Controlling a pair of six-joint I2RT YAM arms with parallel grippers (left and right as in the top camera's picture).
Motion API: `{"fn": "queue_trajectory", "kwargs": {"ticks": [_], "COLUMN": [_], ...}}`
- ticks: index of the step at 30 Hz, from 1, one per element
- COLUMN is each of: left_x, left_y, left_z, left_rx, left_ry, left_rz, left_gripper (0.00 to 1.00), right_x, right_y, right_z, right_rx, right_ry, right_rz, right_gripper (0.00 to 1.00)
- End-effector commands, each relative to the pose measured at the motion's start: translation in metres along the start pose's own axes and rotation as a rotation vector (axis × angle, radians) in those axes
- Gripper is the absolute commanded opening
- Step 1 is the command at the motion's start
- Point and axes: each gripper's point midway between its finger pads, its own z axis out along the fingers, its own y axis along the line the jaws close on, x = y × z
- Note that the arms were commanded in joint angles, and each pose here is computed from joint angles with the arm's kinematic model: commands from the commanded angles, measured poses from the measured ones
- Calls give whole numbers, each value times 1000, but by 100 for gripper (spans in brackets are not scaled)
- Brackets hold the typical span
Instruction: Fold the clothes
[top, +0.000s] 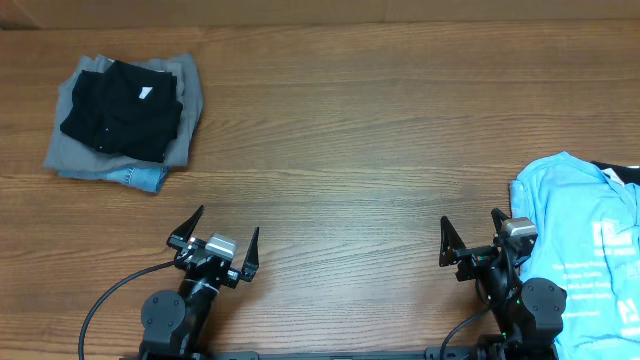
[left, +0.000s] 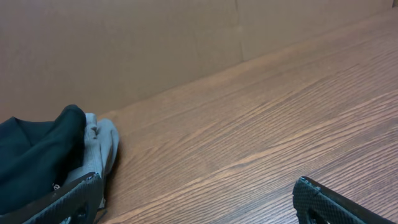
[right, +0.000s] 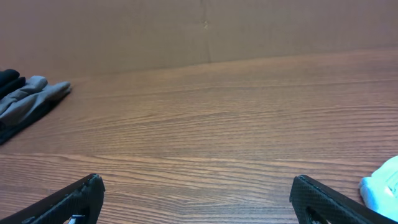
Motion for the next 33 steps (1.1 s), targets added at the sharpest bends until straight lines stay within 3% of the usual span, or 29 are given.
{"fn": "queue_trajectory", "kwargs": {"ticks": [1, 8, 13, 18, 23, 33], "left_x": [-1, -11, -58, -107, -134, -157], "left_y": [-7, -34, -53, -43, -20, 4], "left_z": [0, -4, -19, -37, -36, 24], "left_rx": [44, 212, 375, 358, 265, 286], "left_ry": [-16, -35, -187, -285, -149, 424], "left_rz": [-122, -357, -306, -266, -270, -329], "left_gripper": [100, 100, 100, 100, 100, 100], "right_x": [0, 1, -18, -63, -95, -74], "right_y": [4, 22, 48, 58, 55, 21], "right_z": [0, -2, -12, -31, -37, 21], "right_rx": [-24, -130, -267, -284, -218, 22], "right_ry": [-5, 1, -26, -109, -43, 591], "right_rz": [-4, -6, 60, 78, 125, 314], "right_gripper": [100, 100, 100, 100, 100, 100]}}
